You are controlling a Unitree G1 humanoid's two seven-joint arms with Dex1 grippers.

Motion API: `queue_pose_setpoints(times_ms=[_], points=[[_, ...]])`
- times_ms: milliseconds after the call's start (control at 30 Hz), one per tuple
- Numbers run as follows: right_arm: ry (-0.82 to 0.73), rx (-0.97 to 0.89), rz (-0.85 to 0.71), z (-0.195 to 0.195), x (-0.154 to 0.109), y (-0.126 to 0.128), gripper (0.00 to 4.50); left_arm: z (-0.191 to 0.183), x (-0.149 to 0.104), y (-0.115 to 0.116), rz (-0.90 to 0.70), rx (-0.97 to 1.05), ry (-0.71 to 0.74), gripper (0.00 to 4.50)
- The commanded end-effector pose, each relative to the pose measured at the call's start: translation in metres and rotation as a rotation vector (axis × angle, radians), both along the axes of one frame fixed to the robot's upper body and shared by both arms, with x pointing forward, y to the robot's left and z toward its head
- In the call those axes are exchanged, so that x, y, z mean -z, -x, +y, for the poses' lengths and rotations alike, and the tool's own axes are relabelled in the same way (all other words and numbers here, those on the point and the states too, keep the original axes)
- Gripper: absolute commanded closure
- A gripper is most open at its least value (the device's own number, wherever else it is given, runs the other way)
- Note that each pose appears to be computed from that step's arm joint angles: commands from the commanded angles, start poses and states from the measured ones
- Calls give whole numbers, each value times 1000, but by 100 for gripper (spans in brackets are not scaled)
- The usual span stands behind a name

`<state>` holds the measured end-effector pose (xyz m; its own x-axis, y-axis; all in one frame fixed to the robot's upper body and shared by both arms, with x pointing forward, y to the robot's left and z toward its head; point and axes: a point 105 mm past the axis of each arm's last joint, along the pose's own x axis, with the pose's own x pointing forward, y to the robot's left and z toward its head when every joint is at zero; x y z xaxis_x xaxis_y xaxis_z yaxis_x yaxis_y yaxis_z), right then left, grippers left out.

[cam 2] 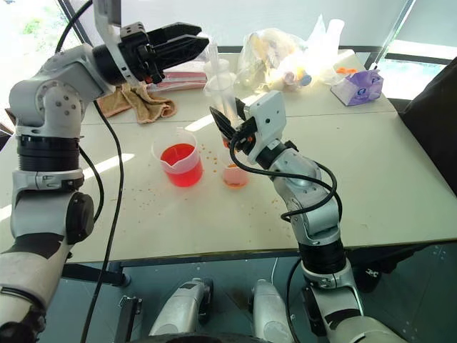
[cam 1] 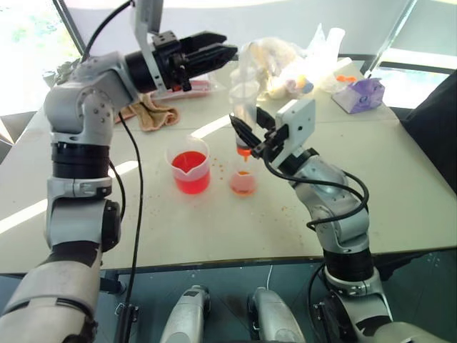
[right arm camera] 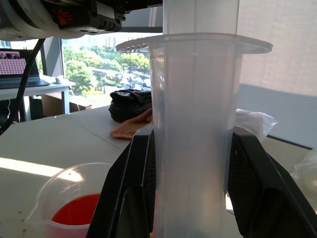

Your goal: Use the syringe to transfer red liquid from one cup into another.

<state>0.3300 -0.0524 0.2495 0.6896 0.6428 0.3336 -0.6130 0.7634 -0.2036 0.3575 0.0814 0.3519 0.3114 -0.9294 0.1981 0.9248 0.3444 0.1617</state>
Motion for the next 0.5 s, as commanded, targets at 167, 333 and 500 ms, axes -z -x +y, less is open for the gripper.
queue_pose_setpoints(times_ms=[167,333,500], points=[[-21,-8,-76,0,-16,7,315,4,-11,13,-59,29,-29,217],[-15,-14,-75,0,-16,6,315,0,-8,15,-54,55,-50,217],[-8,-18,-71,0,-15,7,315,-11,-1,13,-36,90,-66,217]])
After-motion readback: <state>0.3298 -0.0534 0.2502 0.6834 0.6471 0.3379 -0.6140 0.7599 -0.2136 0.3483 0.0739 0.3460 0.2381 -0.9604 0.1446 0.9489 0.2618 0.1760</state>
